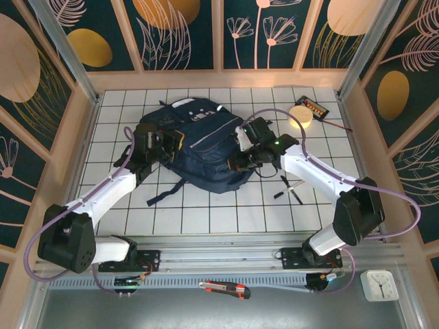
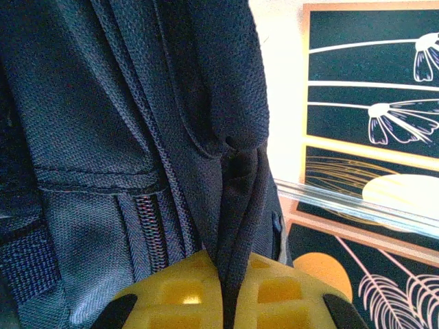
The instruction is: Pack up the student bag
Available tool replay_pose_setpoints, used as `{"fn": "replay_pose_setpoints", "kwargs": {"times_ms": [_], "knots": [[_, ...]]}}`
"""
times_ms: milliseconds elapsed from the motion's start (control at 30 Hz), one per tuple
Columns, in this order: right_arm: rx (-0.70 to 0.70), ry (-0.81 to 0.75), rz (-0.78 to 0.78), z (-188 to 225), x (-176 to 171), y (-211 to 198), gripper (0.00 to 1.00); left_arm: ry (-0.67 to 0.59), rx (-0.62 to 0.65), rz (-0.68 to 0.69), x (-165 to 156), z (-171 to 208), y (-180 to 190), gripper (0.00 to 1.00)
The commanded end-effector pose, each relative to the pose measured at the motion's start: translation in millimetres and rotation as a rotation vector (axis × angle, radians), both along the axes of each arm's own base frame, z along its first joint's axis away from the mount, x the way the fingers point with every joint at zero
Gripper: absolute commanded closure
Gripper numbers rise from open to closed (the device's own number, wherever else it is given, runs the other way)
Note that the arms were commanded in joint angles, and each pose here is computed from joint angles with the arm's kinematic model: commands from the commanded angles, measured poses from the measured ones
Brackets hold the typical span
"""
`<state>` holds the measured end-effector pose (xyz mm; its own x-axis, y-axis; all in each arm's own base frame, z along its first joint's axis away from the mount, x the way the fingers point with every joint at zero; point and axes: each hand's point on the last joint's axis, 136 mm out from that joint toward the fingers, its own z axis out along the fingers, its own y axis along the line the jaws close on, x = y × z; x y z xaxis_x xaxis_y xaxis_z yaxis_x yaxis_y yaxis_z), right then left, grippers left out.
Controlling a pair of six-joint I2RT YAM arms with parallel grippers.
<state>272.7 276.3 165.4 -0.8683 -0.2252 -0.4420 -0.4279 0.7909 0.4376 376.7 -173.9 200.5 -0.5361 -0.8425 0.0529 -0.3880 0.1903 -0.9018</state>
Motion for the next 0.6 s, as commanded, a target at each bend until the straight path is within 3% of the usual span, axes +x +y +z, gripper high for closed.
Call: {"fn": "replay_pose_setpoints", "kwargs": {"times_ms": [0,133,300,433,567], "knots": [[-0.187,-0.039,-0.120,-20,9,-45,1.00,-0.247,-0.039,0.107,21,81,28,1.00],[-0.273,-0.083,-0.249,-27,37,-86,1.00,-0.232,-0.033,0.072,19,75,34,1.00],[-0.261,-0.134,-0.332,-22,72,-115,1.00,-0.185,0.024,0.039,9,55,48,1.00],[-0.170,-0.129,-0.227,-20,69,-88,1.00,-0.156,0.062,0.031,6,36,63,1.00],[-0.129,-0.123,-0.035,-24,27,-23,1.00,-0.154,0.084,0.000,21,23,69,1.00]]}}
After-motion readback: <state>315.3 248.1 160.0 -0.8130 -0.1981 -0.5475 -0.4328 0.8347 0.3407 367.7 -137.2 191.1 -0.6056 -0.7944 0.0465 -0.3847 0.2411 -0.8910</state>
